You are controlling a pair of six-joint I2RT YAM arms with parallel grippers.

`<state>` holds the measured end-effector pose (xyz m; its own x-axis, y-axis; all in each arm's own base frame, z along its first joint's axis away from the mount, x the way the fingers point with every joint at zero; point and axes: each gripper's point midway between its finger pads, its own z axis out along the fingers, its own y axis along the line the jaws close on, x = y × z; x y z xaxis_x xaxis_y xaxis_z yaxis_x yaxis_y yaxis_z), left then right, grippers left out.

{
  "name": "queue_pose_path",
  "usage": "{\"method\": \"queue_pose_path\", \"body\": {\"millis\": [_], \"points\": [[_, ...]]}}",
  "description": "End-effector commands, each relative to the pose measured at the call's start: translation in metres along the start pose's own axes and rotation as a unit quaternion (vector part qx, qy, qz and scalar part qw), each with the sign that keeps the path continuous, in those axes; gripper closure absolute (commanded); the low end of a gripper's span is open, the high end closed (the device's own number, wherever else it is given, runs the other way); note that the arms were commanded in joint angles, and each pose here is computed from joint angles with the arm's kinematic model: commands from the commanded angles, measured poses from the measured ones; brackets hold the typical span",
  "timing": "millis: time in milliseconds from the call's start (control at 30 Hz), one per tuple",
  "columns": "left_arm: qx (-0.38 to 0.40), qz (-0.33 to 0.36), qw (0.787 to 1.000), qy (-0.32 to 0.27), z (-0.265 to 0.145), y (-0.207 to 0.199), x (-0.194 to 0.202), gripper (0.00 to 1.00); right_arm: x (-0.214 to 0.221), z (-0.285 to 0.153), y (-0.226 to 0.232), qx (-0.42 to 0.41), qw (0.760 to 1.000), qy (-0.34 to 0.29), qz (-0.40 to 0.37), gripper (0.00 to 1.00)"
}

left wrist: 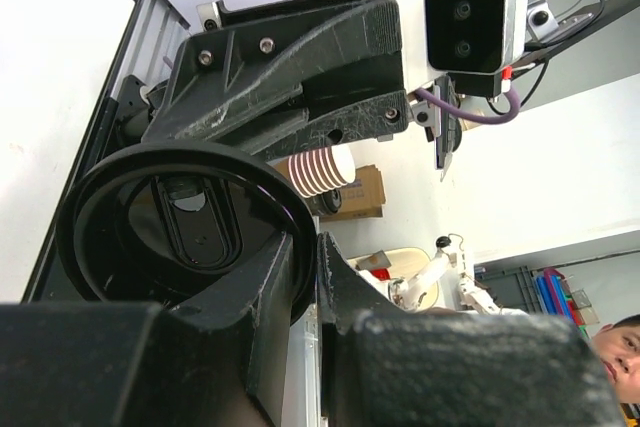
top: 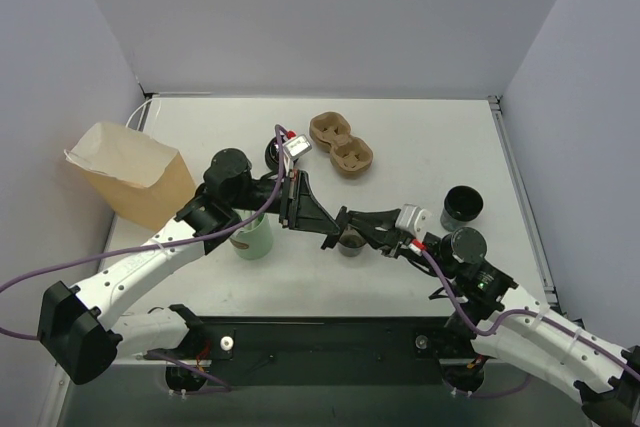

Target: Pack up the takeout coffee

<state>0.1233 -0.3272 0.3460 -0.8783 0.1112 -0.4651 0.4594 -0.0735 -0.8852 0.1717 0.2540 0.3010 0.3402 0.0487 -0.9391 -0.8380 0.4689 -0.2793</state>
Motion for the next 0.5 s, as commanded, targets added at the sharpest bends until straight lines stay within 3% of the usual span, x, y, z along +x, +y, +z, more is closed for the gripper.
{"method": "queue_pose_path", "body": {"millis": [0, 100, 133, 200, 233, 267, 300, 333, 367, 433, 467], "points": [[0.027, 0.031, 0.999, 0.002, -0.002, -0.019, -0.001, 0.80, -0.044, 0.002, -0.003, -0.004, 0.998, -0.067, -0.017, 1.00], [0.024, 0.037, 0.999, -0.006, -0.003, -0.019, -0.002, 0.68, -0.047, -0.002, -0.006, 0.010, 0.998, -0.069, -0.003, 1.00], [0.024, 0.042, 0.999, -0.006, -0.003, -0.019, -0.002, 0.57, -0.047, -0.003, -0.009, 0.019, 0.998, -0.064, 0.003, 1.00], [0.017, 0.060, 0.998, -0.015, -0.004, -0.019, -0.007, 0.47, -0.044, -0.005, -0.009, 0.022, 0.998, -0.044, 0.028, 1.00], [0.009, 0.068, 0.997, -0.022, -0.005, -0.017, -0.012, 0.27, -0.040, -0.007, -0.010, 0.024, 0.999, -0.027, 0.041, 1.00], [-0.002, 0.079, 0.996, -0.029, -0.006, -0.016, -0.016, 0.17, -0.021, -0.011, -0.011, 0.038, 0.997, 0.022, 0.063, 1.00], [-0.035, 0.102, 0.993, -0.044, -0.008, -0.010, -0.025, 0.10, -0.026, -0.013, -0.016, 0.058, 0.993, 0.034, 0.100, 1.00], [-0.059, 0.114, 0.990, -0.054, -0.011, -0.005, -0.031, 0.05, -0.019, -0.016, -0.022, 0.082, 0.987, 0.058, 0.122, 1.00], [-0.089, 0.122, 0.986, -0.066, -0.017, 0.002, -0.039, 0.03, 0.008, -0.029, -0.028, 0.127, 0.973, 0.124, 0.149, 1.00], [-0.154, 0.155, 0.971, -0.098, -0.031, 0.011, -0.058, 0.03, 0.018, -0.041, -0.032, 0.161, 0.953, 0.168, 0.192, 1.00], [-0.176, 0.166, 0.963, -0.119, -0.041, 0.013, -0.069, 0.03, 0.039, -0.057, -0.034, 0.195, 0.935, 0.220, 0.200, 1.00]]}}
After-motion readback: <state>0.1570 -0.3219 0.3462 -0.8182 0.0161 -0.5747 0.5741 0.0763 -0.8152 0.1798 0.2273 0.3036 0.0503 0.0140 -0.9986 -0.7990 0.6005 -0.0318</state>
